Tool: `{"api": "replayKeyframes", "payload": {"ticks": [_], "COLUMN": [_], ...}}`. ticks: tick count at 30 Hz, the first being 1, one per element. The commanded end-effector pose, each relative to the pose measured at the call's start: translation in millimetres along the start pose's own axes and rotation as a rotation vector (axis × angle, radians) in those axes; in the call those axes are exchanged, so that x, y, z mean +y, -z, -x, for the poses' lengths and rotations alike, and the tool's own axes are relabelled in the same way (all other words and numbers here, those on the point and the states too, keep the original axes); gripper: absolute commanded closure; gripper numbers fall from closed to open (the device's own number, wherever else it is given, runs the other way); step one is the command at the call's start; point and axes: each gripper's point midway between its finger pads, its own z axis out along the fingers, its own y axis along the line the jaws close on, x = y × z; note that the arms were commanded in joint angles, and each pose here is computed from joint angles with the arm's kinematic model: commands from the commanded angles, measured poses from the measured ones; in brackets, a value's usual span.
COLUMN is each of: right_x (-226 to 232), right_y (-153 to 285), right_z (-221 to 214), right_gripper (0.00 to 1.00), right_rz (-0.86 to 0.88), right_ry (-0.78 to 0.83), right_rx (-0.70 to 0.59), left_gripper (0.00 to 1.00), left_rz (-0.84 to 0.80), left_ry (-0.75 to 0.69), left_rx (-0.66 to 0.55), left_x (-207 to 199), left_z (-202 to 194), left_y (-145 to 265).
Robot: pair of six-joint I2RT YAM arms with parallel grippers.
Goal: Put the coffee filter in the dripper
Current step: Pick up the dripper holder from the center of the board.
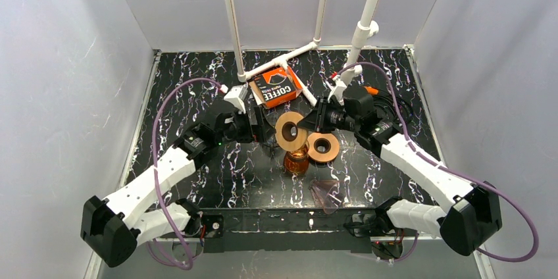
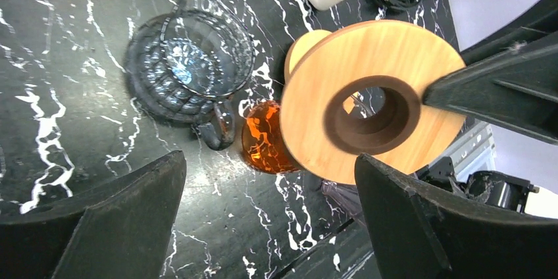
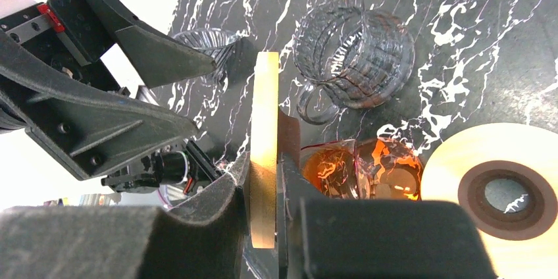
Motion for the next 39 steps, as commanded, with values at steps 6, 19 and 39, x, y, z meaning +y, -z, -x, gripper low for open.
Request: {"api": "replayKeyframes", "payload": {"ticks": [6, 19, 39], "right_x": [5, 43, 118], "right_y": [17, 23, 53], "right_z": [24, 25, 51], "right_gripper": [0.99, 0.99, 0.99], "right_rz": [-0.017, 0.178, 0.488], "right_ry": [0.038, 0.086, 0.180], "right_rx": [-0.133, -0.122, -0.182], "left_gripper": [0.02, 0.02, 0.20], "left_rz": [-0.161, -0.452, -0.925], "left_ry": [0.075, 0.109, 0.049], "left_rx": [-0.039, -0.006, 0.036], "left_x": [14, -15, -89], "left_z": [19, 17, 41], "left_y": [18, 32, 72]}}
